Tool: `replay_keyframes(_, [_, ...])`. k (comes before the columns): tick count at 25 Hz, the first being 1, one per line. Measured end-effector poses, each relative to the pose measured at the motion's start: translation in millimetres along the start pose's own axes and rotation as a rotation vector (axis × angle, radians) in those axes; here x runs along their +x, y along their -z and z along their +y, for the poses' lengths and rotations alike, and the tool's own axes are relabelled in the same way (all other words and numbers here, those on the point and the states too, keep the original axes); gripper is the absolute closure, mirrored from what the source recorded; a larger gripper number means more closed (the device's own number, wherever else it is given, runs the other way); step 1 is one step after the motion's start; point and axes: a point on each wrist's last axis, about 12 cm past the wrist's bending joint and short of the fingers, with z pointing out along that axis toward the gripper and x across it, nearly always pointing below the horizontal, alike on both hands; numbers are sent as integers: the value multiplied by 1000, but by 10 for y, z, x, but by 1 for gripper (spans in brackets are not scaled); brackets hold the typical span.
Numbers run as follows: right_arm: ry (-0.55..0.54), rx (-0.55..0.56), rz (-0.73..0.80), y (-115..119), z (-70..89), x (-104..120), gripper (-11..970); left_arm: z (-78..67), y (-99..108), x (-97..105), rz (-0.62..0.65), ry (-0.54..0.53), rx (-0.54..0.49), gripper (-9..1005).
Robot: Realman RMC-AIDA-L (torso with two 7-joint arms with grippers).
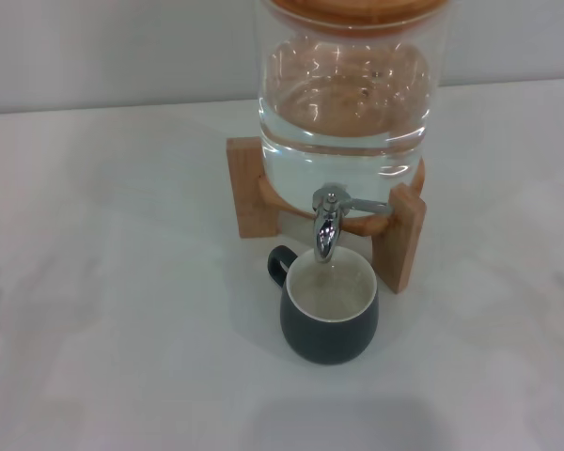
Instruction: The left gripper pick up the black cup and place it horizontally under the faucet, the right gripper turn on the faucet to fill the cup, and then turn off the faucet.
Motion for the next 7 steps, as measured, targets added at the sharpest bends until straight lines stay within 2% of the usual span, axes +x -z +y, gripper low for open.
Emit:
replay_keyframes(3, [3, 134, -34, 178, -4, 141, 144, 41, 46, -20, -20, -11, -30, 491])
replay_keyframes(5, [15, 247, -49, 297, 35, 285, 144, 132, 132, -65, -63, -39, -102, 491])
replay_keyframes(7, [21, 279, -52, 321, 46, 324, 144, 168, 151, -82, -79, -40, -130, 491])
